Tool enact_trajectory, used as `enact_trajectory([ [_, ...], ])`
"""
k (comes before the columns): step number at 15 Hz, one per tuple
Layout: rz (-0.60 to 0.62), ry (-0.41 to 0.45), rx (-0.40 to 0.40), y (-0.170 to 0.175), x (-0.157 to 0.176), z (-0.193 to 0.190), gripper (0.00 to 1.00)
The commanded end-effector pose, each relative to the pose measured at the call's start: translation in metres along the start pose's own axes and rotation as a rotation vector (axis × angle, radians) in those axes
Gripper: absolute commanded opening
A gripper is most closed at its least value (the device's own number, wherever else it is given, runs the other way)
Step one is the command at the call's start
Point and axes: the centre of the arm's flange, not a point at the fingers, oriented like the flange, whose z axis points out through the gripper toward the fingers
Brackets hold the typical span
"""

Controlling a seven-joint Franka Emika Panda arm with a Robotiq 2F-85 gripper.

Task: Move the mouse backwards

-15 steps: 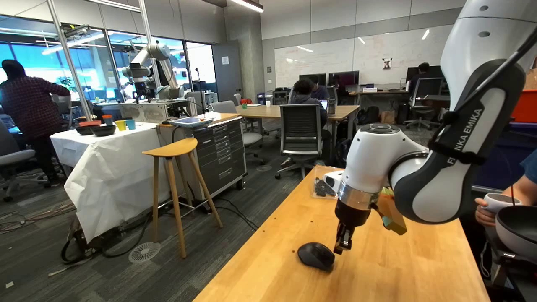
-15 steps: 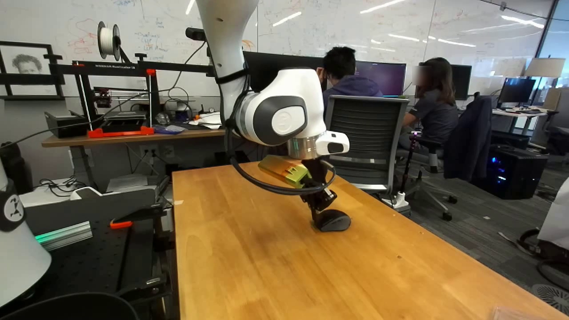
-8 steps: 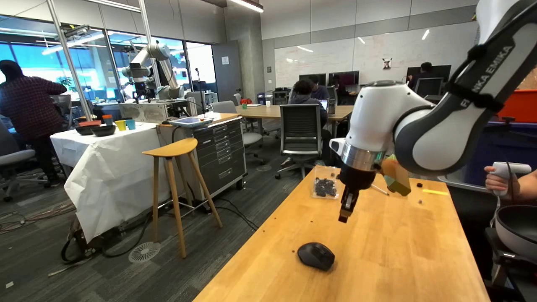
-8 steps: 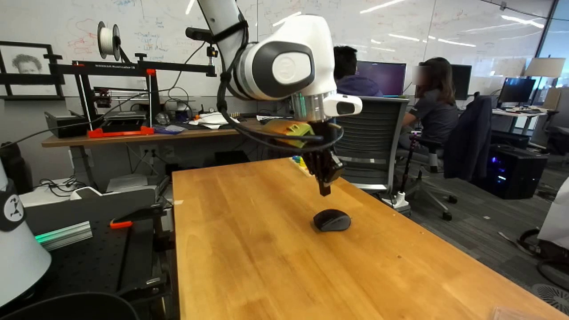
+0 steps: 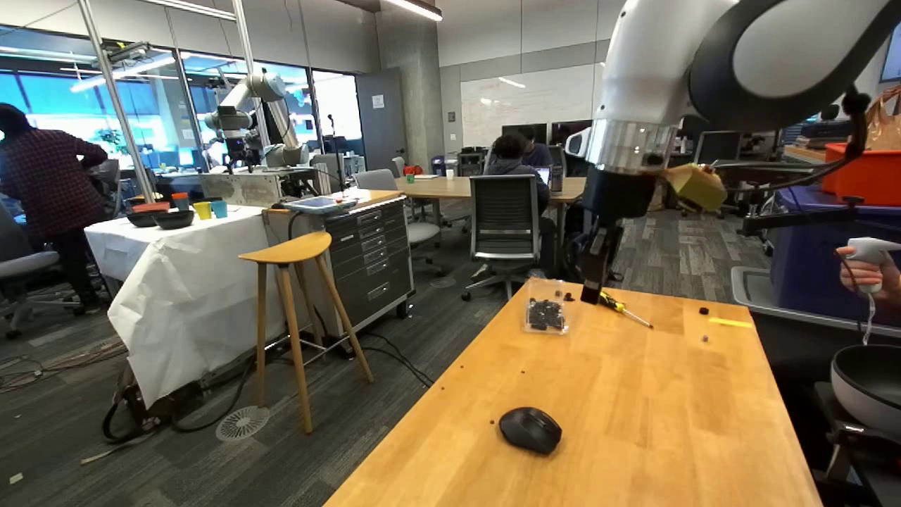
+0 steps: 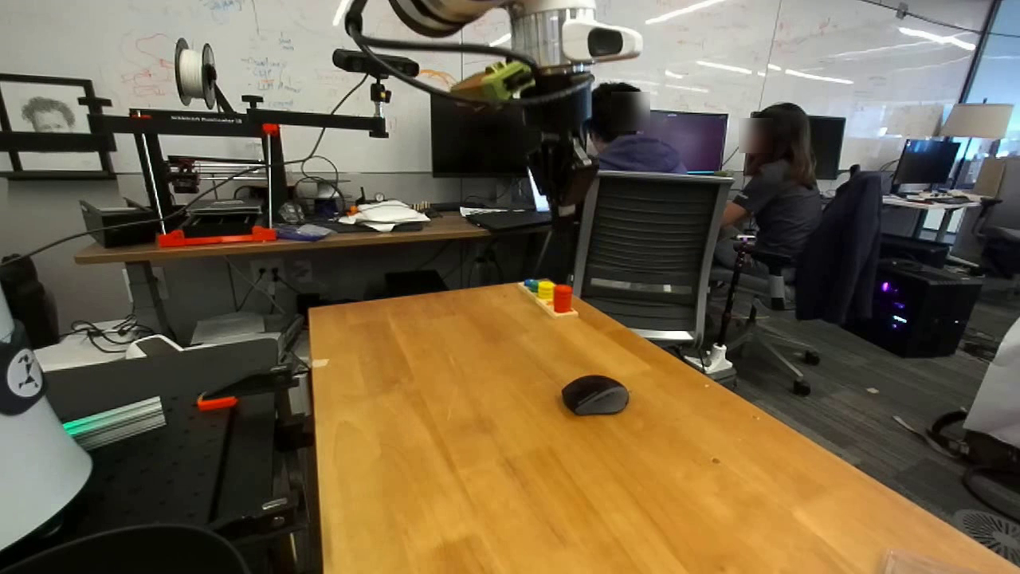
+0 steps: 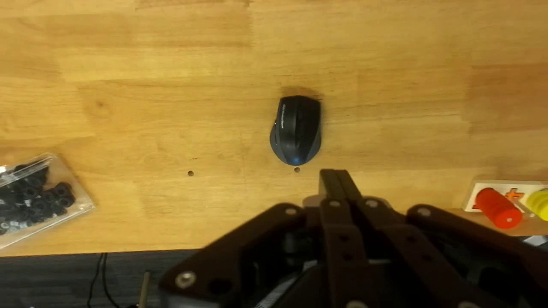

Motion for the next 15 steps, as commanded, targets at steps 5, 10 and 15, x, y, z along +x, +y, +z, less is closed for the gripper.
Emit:
enact_trajectory([
  [5,0.076,-0.110,-0.011,-0.004,-0.012,-0.105,0.07],
  [10,0.066,-0.122,-0.015,0.000,-0.017,-0.109,0.25],
  [15,0.065,-0.138,-0.017,0.000,-0.018,-0.101,0.43],
])
